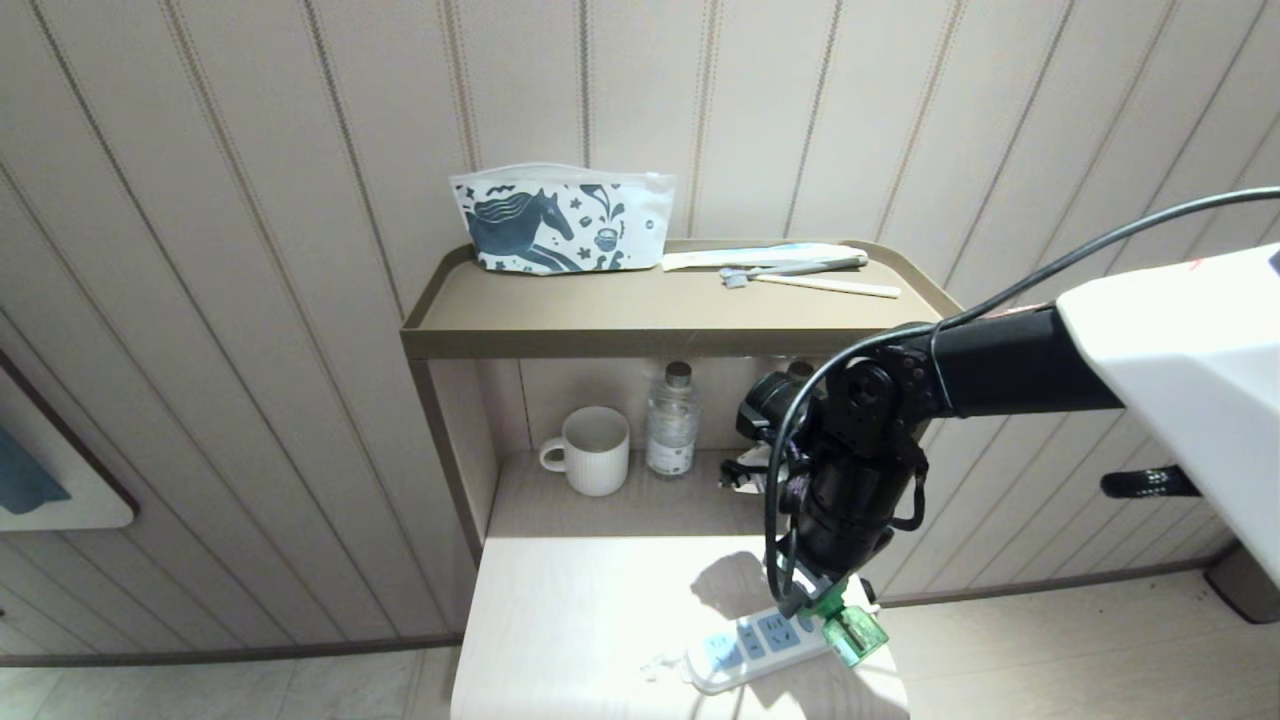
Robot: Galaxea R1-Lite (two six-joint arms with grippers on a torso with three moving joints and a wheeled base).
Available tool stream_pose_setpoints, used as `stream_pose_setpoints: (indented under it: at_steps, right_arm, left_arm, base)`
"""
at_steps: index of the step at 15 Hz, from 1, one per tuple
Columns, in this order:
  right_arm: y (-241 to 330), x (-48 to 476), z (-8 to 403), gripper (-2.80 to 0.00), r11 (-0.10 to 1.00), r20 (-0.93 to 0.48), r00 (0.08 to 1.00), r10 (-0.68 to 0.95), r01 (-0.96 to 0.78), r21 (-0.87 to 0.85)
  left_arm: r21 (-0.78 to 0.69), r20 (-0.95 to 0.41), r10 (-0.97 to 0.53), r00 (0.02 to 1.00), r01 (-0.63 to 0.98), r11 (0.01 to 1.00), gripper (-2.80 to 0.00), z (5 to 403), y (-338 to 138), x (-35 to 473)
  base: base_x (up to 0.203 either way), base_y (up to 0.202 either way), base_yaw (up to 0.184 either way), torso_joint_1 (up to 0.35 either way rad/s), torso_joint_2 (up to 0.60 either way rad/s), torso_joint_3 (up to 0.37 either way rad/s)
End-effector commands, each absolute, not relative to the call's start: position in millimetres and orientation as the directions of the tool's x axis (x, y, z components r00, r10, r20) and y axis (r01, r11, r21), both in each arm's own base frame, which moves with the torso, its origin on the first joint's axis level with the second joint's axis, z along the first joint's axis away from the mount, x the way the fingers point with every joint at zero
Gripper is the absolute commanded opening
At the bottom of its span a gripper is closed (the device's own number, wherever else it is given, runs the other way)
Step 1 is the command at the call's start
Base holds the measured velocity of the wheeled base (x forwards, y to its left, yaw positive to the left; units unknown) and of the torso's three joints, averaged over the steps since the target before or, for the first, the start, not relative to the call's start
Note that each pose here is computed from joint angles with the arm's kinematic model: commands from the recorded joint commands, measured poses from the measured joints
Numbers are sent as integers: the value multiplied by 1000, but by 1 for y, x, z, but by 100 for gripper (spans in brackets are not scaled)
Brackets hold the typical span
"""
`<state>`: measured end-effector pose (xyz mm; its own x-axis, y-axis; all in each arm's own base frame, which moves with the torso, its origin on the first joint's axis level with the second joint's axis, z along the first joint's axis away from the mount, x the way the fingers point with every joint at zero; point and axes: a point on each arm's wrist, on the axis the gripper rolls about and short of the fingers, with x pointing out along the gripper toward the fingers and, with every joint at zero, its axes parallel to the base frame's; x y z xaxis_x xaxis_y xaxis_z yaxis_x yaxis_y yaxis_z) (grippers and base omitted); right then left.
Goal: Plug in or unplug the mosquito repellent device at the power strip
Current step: Insert the plug into the socket
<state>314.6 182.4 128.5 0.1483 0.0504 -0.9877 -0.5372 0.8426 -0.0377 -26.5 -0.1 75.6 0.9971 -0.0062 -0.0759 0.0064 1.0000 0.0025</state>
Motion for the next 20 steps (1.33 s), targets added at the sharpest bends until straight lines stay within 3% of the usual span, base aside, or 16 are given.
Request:
stream_pose_setpoints:
  at_steps: [1, 20]
  right_arm:
    - [184, 316, 122, -280, 824, -991, 131, 41, -565, -40]
    - [234, 313, 109, -280, 754, -990, 113, 84, -656, -11]
  left_arm:
    - [3, -77, -6, 997, 6, 1000, -280, 76, 0, -27]
    - [3, -77, -6, 997, 6, 1000, -280, 76, 0, -27]
  base:
    - [0, 0, 0, 0, 0, 0]
    - [0, 0, 0, 0, 0, 0]
